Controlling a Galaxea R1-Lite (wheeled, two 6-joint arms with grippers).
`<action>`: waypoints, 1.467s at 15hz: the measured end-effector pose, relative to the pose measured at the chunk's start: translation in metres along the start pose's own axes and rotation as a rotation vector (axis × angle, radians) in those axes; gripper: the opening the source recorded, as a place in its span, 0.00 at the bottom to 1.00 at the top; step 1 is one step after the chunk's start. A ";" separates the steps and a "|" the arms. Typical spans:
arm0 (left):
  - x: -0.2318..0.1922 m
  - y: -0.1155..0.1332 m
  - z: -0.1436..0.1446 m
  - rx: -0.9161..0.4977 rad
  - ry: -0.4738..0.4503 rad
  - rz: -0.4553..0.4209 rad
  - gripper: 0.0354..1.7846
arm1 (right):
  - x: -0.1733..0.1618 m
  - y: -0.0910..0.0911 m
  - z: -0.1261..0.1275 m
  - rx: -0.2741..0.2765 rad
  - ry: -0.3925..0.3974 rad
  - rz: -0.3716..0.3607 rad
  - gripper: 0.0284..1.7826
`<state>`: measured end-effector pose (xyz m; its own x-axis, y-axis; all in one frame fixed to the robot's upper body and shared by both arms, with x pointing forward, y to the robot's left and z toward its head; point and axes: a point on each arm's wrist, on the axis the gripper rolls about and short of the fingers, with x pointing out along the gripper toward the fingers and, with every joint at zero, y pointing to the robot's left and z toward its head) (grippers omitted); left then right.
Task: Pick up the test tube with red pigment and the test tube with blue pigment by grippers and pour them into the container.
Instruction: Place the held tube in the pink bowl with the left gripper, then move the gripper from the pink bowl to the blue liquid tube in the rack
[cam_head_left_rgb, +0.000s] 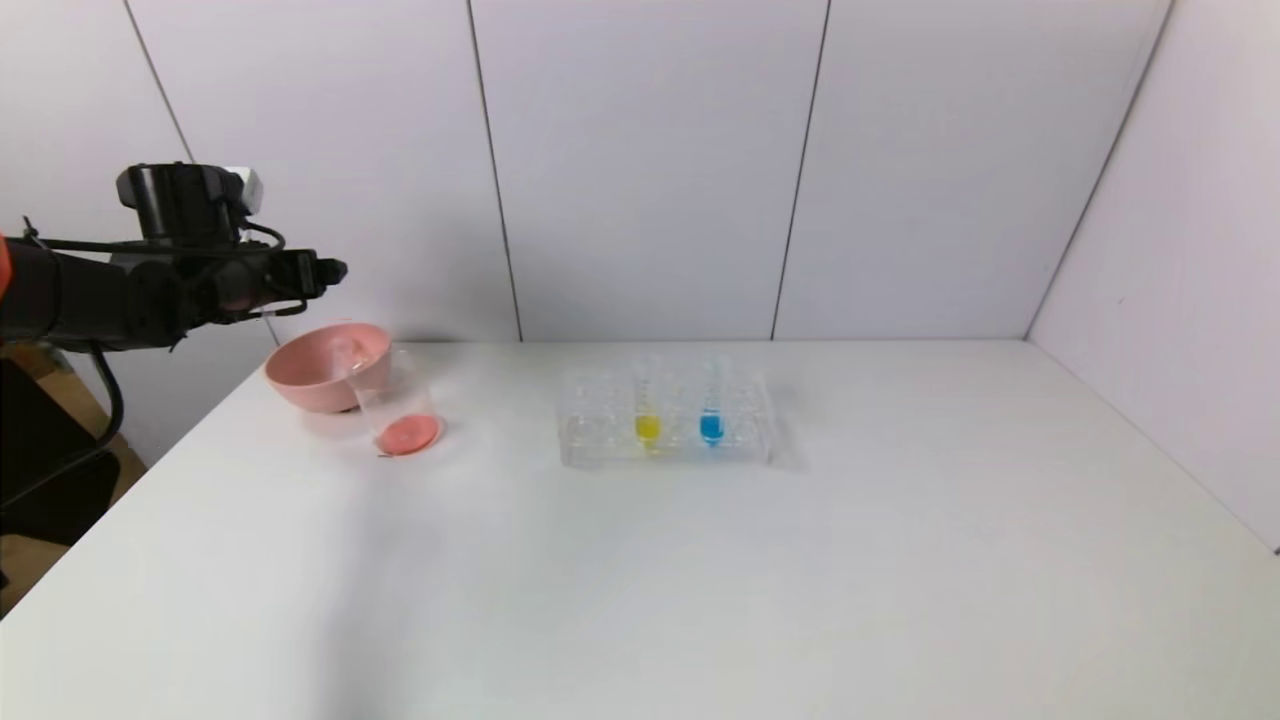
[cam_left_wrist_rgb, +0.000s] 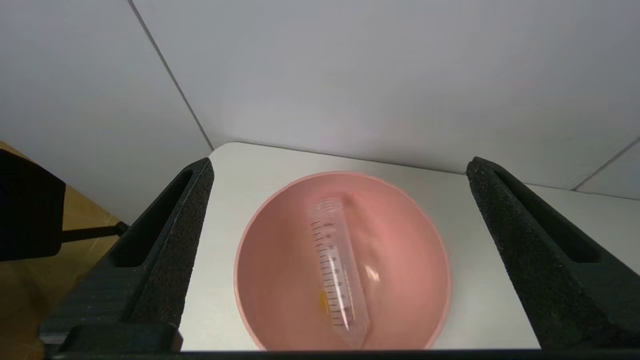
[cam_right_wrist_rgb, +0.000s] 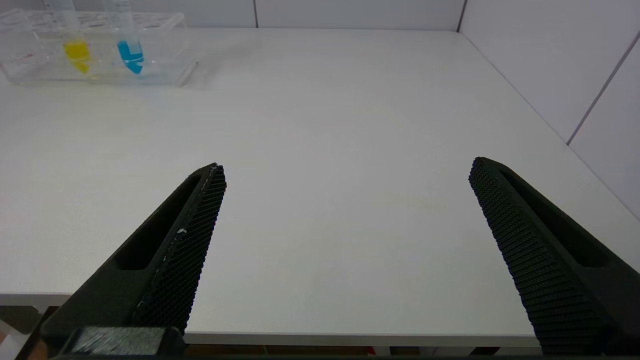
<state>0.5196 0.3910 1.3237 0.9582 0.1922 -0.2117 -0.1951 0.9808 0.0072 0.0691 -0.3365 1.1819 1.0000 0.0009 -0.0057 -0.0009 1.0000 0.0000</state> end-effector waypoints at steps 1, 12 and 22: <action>-0.009 -0.002 0.004 -0.001 -0.013 -0.011 0.99 | 0.000 0.000 0.000 0.000 0.000 0.000 1.00; -0.104 -0.068 0.017 0.035 -0.104 -0.222 0.99 | 0.000 0.000 0.000 0.000 0.000 0.000 1.00; -0.140 -0.094 0.014 0.029 -0.203 -0.334 0.99 | 0.000 0.000 0.000 0.000 0.000 0.000 1.00</action>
<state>0.4073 0.2724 1.3666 0.9904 -0.1376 -0.0091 0.1376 0.9905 -0.0008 0.0691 -0.3365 1.1819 1.0000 0.0013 -0.0062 -0.0013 1.0000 0.0000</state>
